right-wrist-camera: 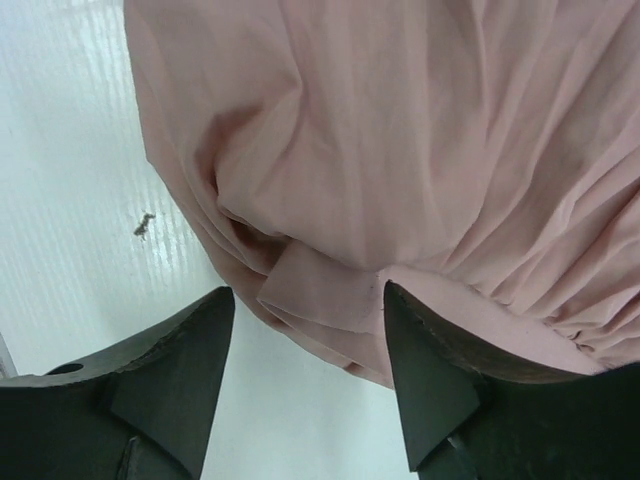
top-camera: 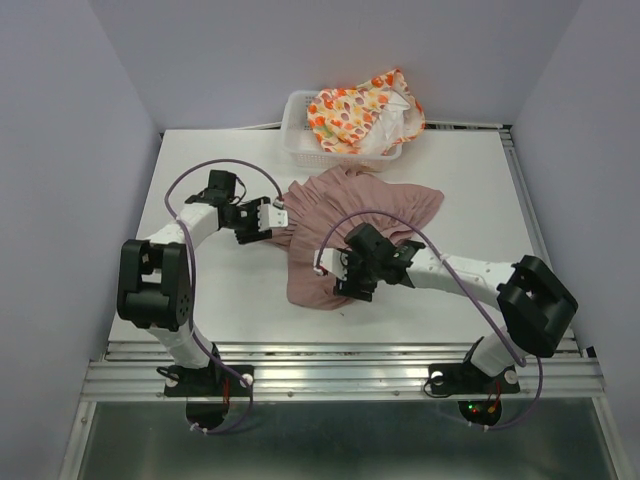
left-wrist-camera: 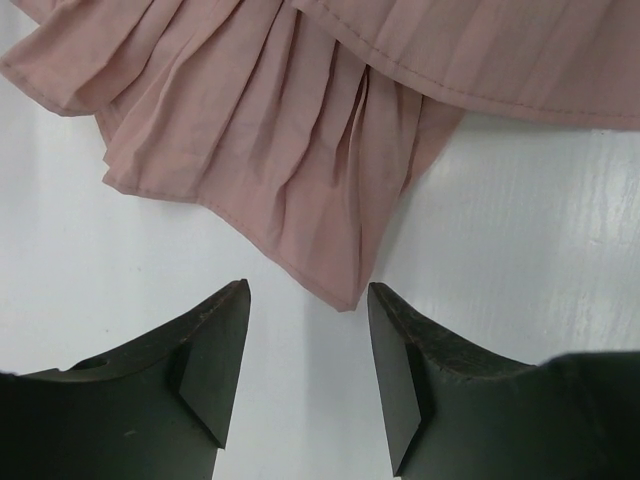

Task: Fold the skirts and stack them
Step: Flatten the skirt out, then fold the skirt

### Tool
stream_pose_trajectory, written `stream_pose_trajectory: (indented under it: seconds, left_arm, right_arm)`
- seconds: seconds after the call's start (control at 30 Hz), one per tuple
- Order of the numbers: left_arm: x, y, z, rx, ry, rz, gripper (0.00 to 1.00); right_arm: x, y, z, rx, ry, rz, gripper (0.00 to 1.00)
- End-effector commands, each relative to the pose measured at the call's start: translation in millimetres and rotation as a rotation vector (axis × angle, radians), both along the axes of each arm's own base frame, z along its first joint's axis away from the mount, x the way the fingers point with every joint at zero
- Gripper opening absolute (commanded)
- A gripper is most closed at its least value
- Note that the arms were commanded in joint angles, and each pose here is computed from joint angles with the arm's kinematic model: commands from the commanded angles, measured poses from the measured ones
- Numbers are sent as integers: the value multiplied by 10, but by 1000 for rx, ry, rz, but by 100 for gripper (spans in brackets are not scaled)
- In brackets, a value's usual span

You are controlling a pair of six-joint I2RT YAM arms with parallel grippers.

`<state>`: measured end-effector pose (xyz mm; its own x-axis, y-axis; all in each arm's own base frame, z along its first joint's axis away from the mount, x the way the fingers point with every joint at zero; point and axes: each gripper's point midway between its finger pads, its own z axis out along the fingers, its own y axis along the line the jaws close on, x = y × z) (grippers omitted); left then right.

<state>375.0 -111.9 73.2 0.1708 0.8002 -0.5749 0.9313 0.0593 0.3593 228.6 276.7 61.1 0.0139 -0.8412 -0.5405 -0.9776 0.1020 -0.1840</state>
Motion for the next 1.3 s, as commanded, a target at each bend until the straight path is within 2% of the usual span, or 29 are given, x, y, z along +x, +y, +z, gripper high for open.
stream_pose_trajectory:
  seconds: [0.0, 0.17, 0.27, 0.33, 0.37, 0.5, 0.6, 0.67, 0.7, 0.8, 0.83, 0.9, 0.93, 1.03, 1.23, 1.27]
  left_arm:
    - [-12, -53, 17, -12, -30, -73, 64]
    - [-70, -28, -83, 27, -45, -136, 65]
    - [-129, -27, -149, 52, -43, -185, 65]
    - [-161, -26, -233, 77, -43, -206, 65]
    - [-165, -30, -259, 84, -41, -209, 65]
    - [-123, -84, -335, 105, -49, -224, 64]
    - [-99, -135, -418, 149, -62, -242, 59]
    - [-98, -134, -483, 184, -62, -251, 52]
    - [-84, -156, -490, 192, -69, -255, 44]
    - [-48, -172, -493, 192, -68, -244, 27]
    - [-69, -163, -497, 190, -54, -240, 17]
    - [-128, -152, -456, 182, -44, -228, 9]
    - [-164, -140, -432, 176, -39, -221, 0]
    - [-335, -124, -142, 138, -65, -209, 0]
    - [-799, -42, 167, 69, -6, -168, 0]
    - [-840, -27, 305, 63, -49, -163, 0]
  right_arm:
    - [-37, 125, 42, 44, -41, 54, 62]
    - [4, 111, -29, 36, -54, 32, 40]
    - [-3, 102, -56, 36, -45, 18, 20]
    - [20, 78, -55, 30, -53, -5, 3]
    - [33, 76, -42, 33, -57, -17, 1]
    - [37, 51, 10, 43, -66, -44, 1]
    - [11, 29, 62, 62, -63, -65, 1]
    - [-5, 4, 97, 73, -62, -85, 1]
    - [-17, -2, 129, 83, -63, -89, 1]
    - [-66, -43, 244, 120, -74, -101, 1]
    - [-78, -53, 273, 131, -69, -120, 1]
    - [-23, -141, 388, 162, -82, -165, 1]
    - [-21, -171, 437, 175, -81, -176, 1]
    - [-70, -264, 589, 213, -93, -192, 1]
    - [-256, -361, 808, 260, -67, -197, 1]
    - [-276, -369, 836, 265, -65, -196, 1]
